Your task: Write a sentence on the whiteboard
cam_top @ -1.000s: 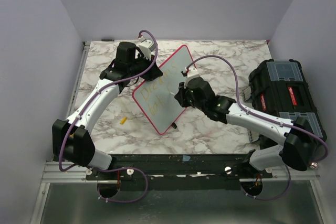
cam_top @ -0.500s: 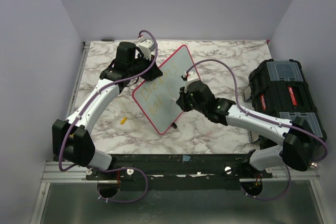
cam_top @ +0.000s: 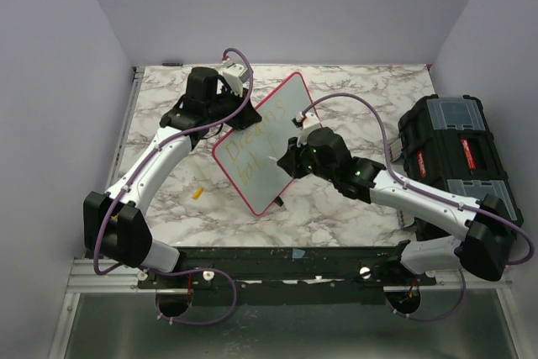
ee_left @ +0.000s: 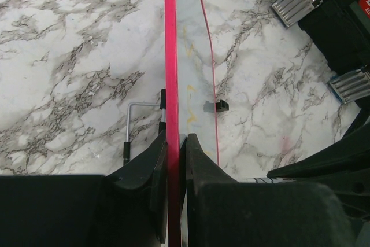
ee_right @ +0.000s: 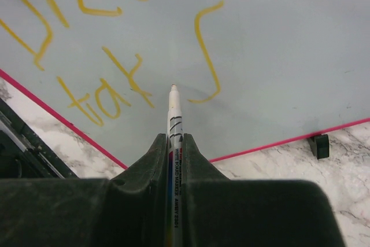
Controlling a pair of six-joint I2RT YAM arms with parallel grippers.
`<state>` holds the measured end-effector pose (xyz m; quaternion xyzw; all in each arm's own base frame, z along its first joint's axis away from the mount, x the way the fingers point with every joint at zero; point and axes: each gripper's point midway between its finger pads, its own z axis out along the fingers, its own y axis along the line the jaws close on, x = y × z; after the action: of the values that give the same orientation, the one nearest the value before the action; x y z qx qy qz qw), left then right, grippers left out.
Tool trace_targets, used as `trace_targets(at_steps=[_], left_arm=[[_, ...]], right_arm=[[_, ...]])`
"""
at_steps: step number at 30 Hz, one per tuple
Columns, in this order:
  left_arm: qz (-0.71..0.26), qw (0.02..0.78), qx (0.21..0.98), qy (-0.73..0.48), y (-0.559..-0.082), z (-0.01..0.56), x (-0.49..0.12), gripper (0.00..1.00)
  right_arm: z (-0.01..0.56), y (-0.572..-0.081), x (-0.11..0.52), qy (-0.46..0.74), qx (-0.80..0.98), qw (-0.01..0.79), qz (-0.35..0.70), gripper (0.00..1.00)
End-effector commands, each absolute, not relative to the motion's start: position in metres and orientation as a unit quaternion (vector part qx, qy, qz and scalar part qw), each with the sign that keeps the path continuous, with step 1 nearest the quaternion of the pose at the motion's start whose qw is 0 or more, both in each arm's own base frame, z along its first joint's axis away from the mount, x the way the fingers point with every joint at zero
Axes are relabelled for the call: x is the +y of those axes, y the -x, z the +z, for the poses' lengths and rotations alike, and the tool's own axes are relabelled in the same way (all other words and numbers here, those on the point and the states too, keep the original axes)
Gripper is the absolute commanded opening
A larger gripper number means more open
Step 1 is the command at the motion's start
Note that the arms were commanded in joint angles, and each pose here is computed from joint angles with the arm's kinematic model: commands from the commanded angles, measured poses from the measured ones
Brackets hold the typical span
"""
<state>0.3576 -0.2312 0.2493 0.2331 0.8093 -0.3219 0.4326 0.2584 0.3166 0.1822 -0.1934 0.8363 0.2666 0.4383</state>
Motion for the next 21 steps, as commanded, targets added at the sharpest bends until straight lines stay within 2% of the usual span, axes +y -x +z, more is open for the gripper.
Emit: trace_targets(at_steps=[1, 21], left_arm=[[-0.282, 0.411, 0.820, -0.280, -0.351, 0.216, -0.228, 0.00], [-0.280, 0.411, 0.821, -0.279, -0.351, 0.215, -0.227, 0.00]], right_arm=[[0.219, -0.265, 0.317, 0.172, 0.808, 0.484, 0.288, 0.01], [0.213, -0.293, 0.326, 0.156, 0.815, 0.501, 0.247, 0.01]])
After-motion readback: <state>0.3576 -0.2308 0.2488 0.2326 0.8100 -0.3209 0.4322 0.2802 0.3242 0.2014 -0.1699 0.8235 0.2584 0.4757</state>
